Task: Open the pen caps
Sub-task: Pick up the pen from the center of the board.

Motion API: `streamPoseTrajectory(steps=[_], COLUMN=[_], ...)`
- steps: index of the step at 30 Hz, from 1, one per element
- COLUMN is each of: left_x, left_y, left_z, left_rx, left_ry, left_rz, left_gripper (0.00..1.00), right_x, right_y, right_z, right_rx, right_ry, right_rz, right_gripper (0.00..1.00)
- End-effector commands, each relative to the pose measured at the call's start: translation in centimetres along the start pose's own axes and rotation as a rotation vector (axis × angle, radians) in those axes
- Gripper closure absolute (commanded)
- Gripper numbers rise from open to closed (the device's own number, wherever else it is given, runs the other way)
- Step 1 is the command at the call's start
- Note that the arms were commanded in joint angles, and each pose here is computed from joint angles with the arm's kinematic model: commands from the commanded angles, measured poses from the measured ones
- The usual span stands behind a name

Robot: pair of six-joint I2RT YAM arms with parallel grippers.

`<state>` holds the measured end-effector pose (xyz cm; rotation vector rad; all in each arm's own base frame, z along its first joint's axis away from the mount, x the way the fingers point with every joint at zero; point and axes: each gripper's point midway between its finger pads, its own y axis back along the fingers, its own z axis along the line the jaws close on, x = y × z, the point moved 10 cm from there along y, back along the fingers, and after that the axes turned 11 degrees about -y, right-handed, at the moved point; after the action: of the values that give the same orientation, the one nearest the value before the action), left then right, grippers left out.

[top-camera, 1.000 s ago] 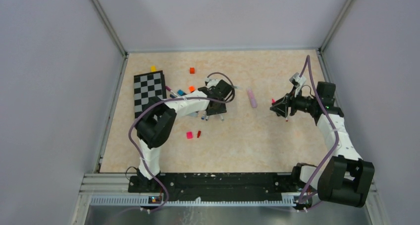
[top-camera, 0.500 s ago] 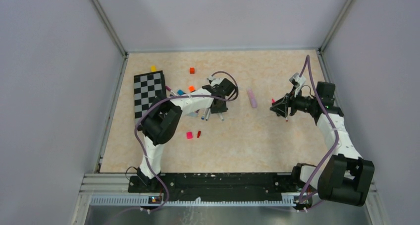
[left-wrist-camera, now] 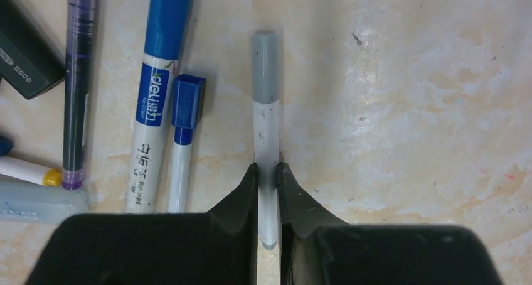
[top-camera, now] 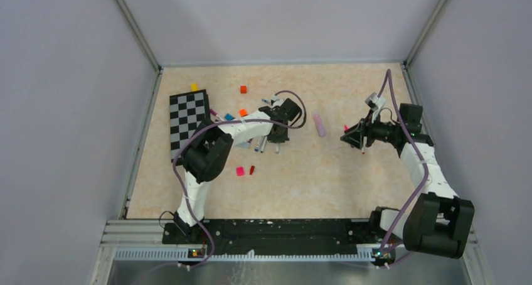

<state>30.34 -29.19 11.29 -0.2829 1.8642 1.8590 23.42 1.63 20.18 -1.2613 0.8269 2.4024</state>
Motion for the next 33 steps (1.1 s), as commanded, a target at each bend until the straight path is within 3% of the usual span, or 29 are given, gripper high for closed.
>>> streamPoseTrajectory(steps=[1,8,12,18,22,25,33], left_x=[-0.2,-0.8,0.0,0.9,1.3,1.5,1.7], left_y=[1.8,5.6,7.4,9.6,11.1,12.1,13.4], left_z=[-0.5,-0.3,-0.2,-0.7,-1.0,-1.4,-2.3], left_rx=[0.057,0.239,0.391,0.547,0.684,0.783,0.859], left_ry=[-0.068,-0.014,0.021,0.045,0.081,0.106,0.175], left_rz=[-0.052,-0.284,-0.391,-0.516,-0.615,-0.649,-0.689], left_gripper=[1.0,1.0,1.0,1.0,1.0,1.0,1.0], right_x=[-0.8,0.3,0.5,0.2,0.8,1.3,2.2], right_y=[-1.1,-4.2,-5.3,-6.1,-7.0,-8.0,-10.2], right_z=[0.5,2.0,2.5,3.4,4.8,5.8,6.4], right_rx=[-0.096,-0.245,-0.273,-0.277,-0.347,-0.387,-0.322], right_ry=[0.011,-0.047,-0.08,-0.194,-0.244,-0.263,-0.332], right_rz=[-0.012,0.064,0.031,-0.08,-0.069,-0.029,0.038], right_gripper=[0.47,0.46,0.44,0.32,0.29,0.28,0.3])
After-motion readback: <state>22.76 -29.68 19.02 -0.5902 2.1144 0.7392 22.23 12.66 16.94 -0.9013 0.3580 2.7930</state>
